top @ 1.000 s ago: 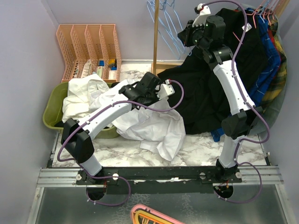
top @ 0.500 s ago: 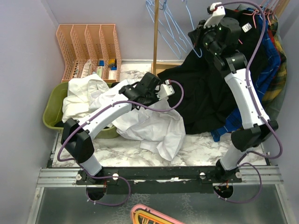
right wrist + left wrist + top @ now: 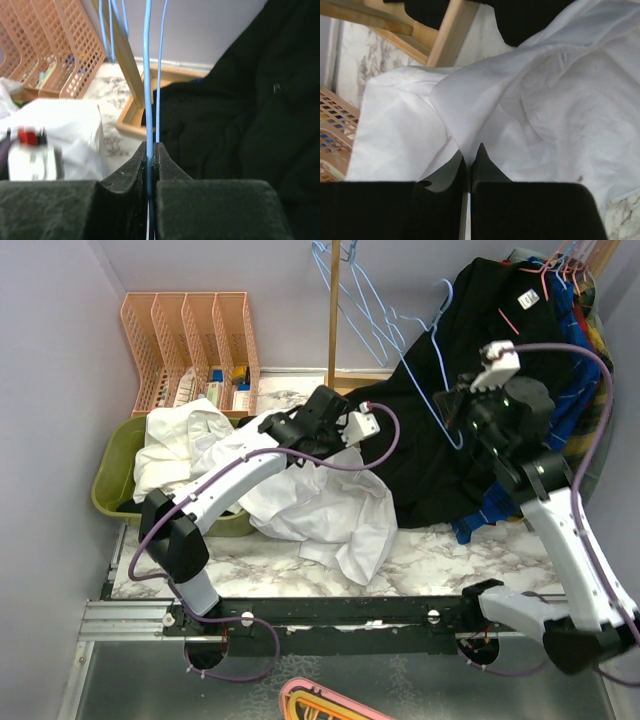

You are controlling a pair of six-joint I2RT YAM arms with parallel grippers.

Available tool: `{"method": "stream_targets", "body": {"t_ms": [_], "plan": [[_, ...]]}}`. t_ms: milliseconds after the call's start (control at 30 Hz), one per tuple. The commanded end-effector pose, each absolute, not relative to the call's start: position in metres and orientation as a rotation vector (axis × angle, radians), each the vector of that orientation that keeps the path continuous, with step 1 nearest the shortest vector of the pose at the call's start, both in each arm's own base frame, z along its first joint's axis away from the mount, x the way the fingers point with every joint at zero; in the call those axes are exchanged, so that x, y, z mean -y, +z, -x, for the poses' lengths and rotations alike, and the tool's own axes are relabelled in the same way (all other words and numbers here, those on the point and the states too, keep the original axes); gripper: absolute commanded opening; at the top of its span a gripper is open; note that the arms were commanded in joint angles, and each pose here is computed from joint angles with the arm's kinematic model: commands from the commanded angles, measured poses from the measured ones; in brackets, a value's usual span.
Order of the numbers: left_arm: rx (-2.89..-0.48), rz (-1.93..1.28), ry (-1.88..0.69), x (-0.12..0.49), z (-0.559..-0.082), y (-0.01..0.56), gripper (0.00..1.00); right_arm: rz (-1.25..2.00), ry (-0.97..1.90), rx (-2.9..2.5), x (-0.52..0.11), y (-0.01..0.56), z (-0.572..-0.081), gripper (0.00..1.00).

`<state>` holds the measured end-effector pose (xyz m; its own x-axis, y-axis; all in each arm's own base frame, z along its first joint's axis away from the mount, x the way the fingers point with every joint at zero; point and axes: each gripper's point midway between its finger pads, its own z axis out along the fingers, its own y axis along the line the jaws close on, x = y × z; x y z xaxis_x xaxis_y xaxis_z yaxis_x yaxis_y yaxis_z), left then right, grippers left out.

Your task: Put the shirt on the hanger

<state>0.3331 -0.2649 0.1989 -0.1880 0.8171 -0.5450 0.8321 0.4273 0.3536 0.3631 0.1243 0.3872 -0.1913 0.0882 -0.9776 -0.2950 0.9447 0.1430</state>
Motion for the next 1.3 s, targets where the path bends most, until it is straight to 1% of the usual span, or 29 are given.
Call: {"method": "stream_targets", "body": {"t_ms": [0, 133, 300, 367, 467, 567, 700, 900, 1100, 1200, 1267], "plan": [[-1.914, -1.386, 0.009, 0.272, -0.35, 0.242, 0.0, 0.107, 0.383, -1.765, -0.103, 0.369, -0.29, 0.01], [-1.889, -1.398, 0.074, 0.274, -0.365, 0.253, 0.0, 0.105, 0.528, -1.873, -0.105, 0.335, -0.224, 0.01], [-1.889, -1.383, 0.068, 0.279, -0.365, 0.263, 0.0, 0.065, 0.764, -1.953, -0.114, 0.295, -0.146, 0.01], [-1.888, -1.39, 0.094, 0.279, -0.366, 0.263, 0.0, 0.051, 0.835, -1.96, -0.116, 0.287, -0.122, 0.01], [-1.886, -1.403, 0.146, 0.28, -0.367, 0.26, 0.0, 0.092, 0.966, -1.94, -0.126, 0.291, -0.094, 0.01], [-1.888, -1.411, 0.195, 0.279, -0.369, 0.256, 0.0, 0.145, 1.024, -1.938, -0.131, 0.295, -0.077, 0.01], [-1.895, -1.412, 0.226, 0.28, -0.37, 0.252, 0.0, 0.182, 1.087, -1.911, -0.137, 0.294, -0.068, 0.01], [-1.886, -1.406, 0.267, 0.277, -0.373, 0.253, 0.0, 0.202, 1.092, -1.919, -0.14, 0.294, -0.071, 0.01], [-1.867, -1.411, 0.26, 0.279, -0.364, 0.261, 0.0, 0.077, 0.982, -1.988, -0.131, 0.258, -0.103, 0.01], [-1.863, -1.417, 0.275, 0.275, -0.359, 0.261, 0.0, 0.038, 1.004, -1.979, -0.138, 0.246, -0.123, 0.01], [-1.861, -1.418, 0.268, 0.273, -0.355, 0.262, 0.0, 0.028, 1.041, -1.921, -0.144, 0.251, -0.136, 0.01]]}}
